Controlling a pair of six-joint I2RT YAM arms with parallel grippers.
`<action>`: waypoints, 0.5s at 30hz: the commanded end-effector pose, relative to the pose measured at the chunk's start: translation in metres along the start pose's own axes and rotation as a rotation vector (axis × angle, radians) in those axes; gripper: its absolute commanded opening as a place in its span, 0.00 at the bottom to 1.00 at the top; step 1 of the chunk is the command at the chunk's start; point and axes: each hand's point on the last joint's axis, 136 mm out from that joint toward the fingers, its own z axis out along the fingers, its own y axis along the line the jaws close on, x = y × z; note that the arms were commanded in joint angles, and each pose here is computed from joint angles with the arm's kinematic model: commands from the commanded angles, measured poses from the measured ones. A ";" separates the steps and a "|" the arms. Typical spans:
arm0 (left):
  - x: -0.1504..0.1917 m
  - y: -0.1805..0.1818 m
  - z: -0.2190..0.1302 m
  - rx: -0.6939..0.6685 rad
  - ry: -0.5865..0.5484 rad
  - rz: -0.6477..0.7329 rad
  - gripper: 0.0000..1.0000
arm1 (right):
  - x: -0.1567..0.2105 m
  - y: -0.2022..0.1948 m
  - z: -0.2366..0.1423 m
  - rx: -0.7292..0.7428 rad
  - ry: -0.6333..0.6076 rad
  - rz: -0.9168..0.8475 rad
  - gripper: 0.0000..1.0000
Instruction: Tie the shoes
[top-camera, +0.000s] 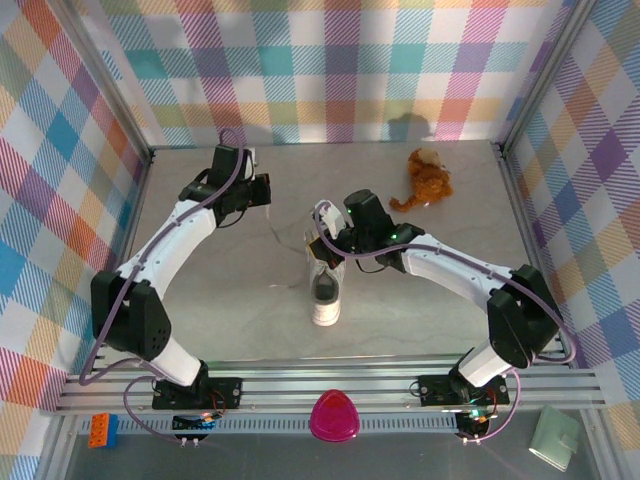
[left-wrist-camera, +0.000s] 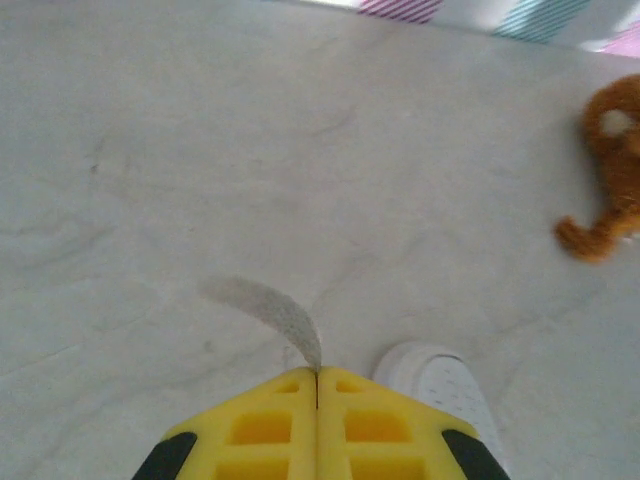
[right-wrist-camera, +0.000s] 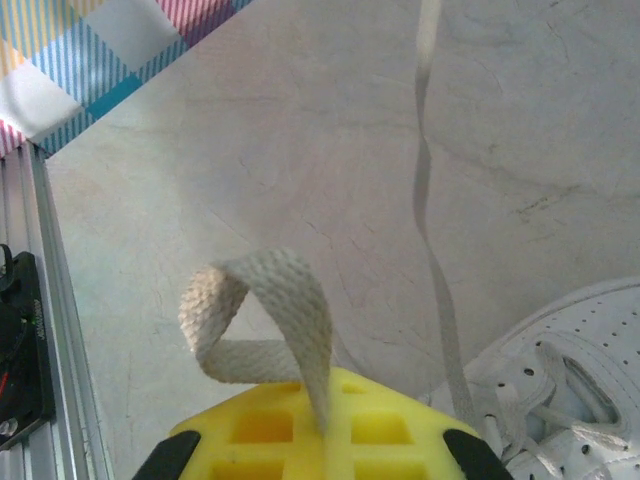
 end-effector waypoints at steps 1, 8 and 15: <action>-0.017 -0.034 -0.050 0.192 -0.130 0.091 0.00 | -0.013 -0.006 0.001 0.039 0.002 0.036 0.00; 0.017 -0.094 -0.126 0.408 -0.298 0.270 0.00 | -0.014 -0.021 0.007 0.042 0.037 0.140 0.00; 0.085 -0.174 -0.156 0.564 -0.390 0.518 0.00 | -0.020 -0.022 0.008 -0.071 0.057 0.195 0.00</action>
